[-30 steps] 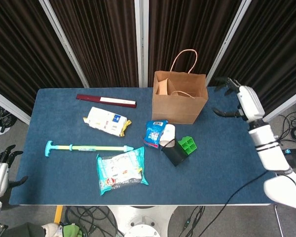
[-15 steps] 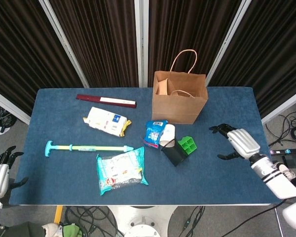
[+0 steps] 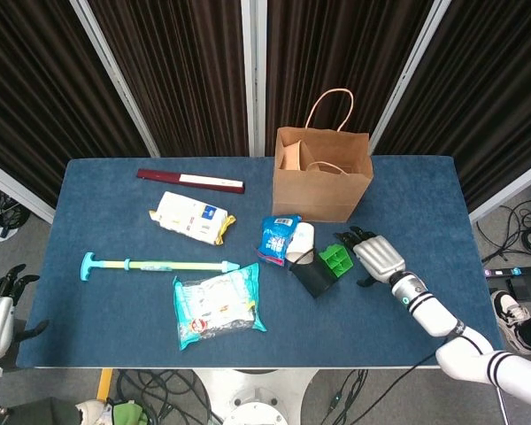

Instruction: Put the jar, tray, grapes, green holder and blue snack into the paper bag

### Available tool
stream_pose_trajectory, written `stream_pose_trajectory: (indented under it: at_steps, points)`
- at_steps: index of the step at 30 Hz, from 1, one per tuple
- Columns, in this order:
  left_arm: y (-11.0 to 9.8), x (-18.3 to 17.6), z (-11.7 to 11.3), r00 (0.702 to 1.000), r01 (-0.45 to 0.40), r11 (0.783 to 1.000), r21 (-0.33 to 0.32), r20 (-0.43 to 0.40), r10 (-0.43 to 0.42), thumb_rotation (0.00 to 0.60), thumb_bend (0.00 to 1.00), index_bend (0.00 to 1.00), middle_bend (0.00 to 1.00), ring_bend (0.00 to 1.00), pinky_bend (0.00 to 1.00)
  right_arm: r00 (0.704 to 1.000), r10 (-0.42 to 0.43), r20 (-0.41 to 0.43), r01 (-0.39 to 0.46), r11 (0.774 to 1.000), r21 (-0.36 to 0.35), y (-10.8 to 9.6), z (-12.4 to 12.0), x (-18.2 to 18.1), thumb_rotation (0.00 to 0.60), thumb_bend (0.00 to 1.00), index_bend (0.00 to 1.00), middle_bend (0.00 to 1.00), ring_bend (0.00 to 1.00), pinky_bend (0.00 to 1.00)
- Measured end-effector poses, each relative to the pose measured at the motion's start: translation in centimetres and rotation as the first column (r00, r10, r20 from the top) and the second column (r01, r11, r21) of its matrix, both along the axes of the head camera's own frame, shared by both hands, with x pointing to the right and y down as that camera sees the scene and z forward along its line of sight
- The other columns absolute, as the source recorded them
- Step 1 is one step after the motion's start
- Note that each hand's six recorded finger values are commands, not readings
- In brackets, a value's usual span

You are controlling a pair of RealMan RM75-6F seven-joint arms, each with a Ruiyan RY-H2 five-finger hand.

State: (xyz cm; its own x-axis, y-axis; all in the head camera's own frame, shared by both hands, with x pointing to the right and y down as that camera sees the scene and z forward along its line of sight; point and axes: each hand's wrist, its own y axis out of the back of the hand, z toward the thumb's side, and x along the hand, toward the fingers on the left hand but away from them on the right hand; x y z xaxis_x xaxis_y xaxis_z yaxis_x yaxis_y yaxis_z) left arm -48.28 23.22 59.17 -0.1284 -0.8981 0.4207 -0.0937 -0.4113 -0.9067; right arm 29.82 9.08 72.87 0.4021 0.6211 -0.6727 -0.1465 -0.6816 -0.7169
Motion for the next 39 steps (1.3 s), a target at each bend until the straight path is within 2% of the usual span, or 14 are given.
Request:
stream_pose_trajectory:
  at_steps: [5, 14, 17, 23, 29, 33, 36, 39]
  points:
    - [0.1, -0.1, 0.1, 1.0, 0.006, 1.0, -0.004, -0.001, -0.006, 0.6, 0.09, 0.32, 0.24, 0.23, 0.22, 1.0, -0.018, -0.01, 0.018, 1.0, 0.008, -0.1, 1.2, -1.2, 0.6, 0.03, 0.03, 0.14, 0.0, 0.21]
    - [0.3, -0.4, 0.4, 1.0, 0.01, 1.0, -0.007, -0.005, -0.01, 0.6, 0.1, 0.32, 0.24, 0.24, 0.23, 1.0, -0.015, -0.006, 0.015, 1.0, 0.017, 0.0, 2.2, -1.9, 0.6, 0.11, 0.23, 0.18, 0.01, 0.21]
    - [0.2, -0.4, 0.6, 1.0, 0.011, 1.0, -0.007, -0.008, -0.011, 0.6, 0.09, 0.32, 0.24, 0.24, 0.22, 1.0, -0.015, -0.002, 0.015, 1.0, 0.021, 0.0, 2.4, -2.1, 0.6, 0.12, 0.27, 0.21, 0.01, 0.21]
    - [0.4, -0.5, 0.7, 1.0, 0.016, 1.0, -0.009, -0.01, -0.017, 0.6, 0.1, 0.32, 0.24, 0.24, 0.23, 1.0, -0.021, 0.001, 0.021, 0.999, 0.041, -0.1, 2.6, -2.6, 0.6, 0.24, 0.36, 0.28, 0.08, 0.25]
    - [0.5, -0.6, 0.8, 1.0, 0.02, 1.0, -0.009, -0.012, -0.02, 0.6, 0.1, 0.32, 0.24, 0.24, 0.23, 1.0, -0.004, 0.026, 0.002, 0.997, 0.076, -0.4, 2.1, -2.6, 0.6, 0.31, 0.47, 0.39, 0.15, 0.3]
    - [0.4, -0.6, 0.7, 1.0, 0.017, 1.0, -0.005, -0.014, -0.017, 0.6, 0.1, 0.32, 0.24, 0.24, 0.23, 0.999, 0.0, 0.033, -0.003, 0.996, 0.084, -0.6, 1.7, -2.3, 0.6, 0.32, 0.48, 0.4, 0.15, 0.3]
    - [0.4, -0.7, 0.5, 1.0, 0.018, 1.0, 0.0, -0.012, -0.018, 0.6, 0.09, 0.32, 0.24, 0.23, 0.23, 0.998, -0.004, 0.057, -0.002, 0.994, 0.106, -0.8, 0.7, -2.4, 0.6, 0.32, 0.48, 0.4, 0.15, 0.3]
    - [0.3, -0.8, 0.4, 1.0, 0.017, 1.0, 0.001, -0.006, -0.017, 0.6, 0.09, 0.32, 0.24, 0.24, 0.23, 0.994, -0.013, 0.105, -0.002, 0.99, 0.144, -1.1, -1.4, -2.6, 0.6, 0.32, 0.48, 0.4, 0.15, 0.3]
